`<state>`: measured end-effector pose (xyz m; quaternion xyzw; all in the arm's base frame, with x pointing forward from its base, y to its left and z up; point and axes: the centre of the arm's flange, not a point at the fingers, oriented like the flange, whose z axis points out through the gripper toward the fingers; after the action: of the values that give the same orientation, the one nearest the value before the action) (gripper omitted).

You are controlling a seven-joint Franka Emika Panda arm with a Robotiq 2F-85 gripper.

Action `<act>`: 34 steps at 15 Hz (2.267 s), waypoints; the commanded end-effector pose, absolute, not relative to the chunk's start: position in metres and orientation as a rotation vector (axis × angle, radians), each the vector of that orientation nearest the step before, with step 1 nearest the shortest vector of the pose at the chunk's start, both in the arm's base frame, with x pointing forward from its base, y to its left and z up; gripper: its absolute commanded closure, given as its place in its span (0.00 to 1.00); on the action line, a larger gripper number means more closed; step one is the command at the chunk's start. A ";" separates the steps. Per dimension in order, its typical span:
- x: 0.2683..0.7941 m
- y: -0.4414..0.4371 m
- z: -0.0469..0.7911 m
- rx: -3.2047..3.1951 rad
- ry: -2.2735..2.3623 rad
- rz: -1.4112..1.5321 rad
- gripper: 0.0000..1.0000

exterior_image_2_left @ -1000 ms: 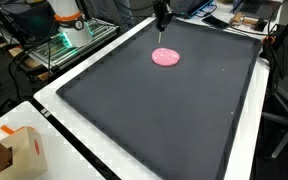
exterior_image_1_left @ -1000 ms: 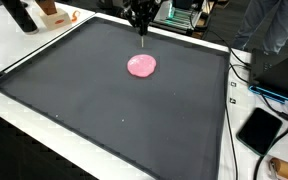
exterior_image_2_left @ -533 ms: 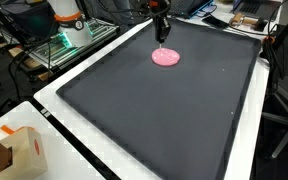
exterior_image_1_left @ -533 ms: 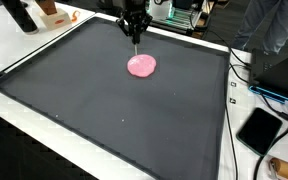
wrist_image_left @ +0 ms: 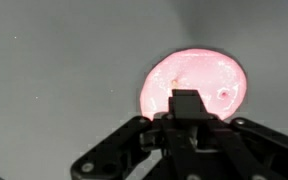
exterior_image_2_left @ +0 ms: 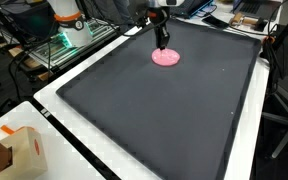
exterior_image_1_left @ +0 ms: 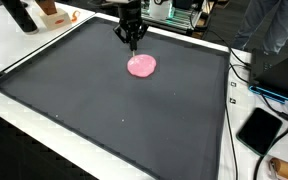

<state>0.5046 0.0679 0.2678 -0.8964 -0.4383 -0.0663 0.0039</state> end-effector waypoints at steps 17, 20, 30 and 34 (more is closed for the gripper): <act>0.509 0.063 0.242 -2.767 -1.336 -0.190 0.97; 0.508 0.065 0.248 -2.779 -1.351 -0.184 0.97; 0.507 0.068 0.263 -2.779 -1.385 -0.146 0.97; 0.507 0.070 0.275 -2.786 -1.387 -0.131 0.97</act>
<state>0.5107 0.0686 0.2598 -0.8929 -0.4467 -0.0544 0.0164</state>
